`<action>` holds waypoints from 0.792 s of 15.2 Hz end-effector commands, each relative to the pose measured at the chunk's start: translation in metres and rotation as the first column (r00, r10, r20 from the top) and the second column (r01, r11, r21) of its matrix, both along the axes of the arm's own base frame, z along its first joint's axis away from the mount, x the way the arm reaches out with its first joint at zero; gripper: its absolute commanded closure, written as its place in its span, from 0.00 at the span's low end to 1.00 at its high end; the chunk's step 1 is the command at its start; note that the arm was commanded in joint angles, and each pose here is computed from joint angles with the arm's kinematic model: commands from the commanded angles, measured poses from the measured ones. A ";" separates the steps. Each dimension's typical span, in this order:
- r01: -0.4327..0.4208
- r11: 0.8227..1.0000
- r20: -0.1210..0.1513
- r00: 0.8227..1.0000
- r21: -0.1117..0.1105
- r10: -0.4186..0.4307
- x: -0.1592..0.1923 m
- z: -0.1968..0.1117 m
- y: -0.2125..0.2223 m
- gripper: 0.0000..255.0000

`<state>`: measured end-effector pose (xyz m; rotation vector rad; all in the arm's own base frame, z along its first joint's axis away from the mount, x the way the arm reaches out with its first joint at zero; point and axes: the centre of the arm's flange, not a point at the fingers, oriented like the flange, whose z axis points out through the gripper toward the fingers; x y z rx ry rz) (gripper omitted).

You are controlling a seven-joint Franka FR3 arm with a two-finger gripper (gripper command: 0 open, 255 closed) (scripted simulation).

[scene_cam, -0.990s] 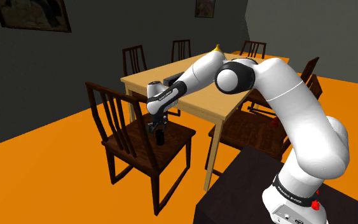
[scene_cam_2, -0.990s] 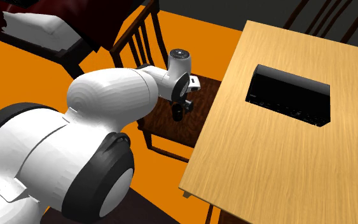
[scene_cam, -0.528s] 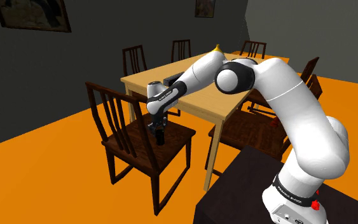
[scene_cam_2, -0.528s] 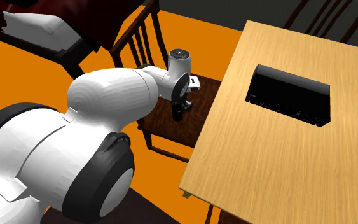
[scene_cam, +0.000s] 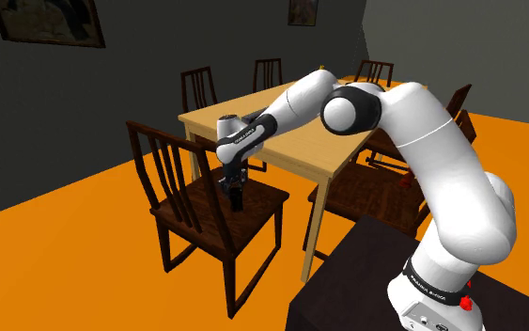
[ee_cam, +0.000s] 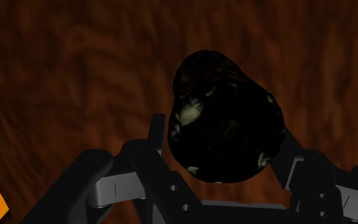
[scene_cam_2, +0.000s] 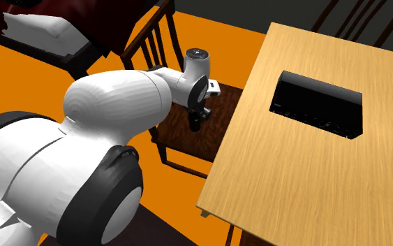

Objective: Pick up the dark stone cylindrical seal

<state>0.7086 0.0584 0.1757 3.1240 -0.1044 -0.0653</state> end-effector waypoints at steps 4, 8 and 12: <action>0.000 1.000 0.000 1.000 0.000 0.000 0.000 0.026 0.000 1.00; 0.000 1.000 0.000 1.000 0.000 0.000 0.000 0.047 0.000 1.00; 0.000 1.000 0.000 1.000 0.000 0.000 0.000 0.059 0.000 1.00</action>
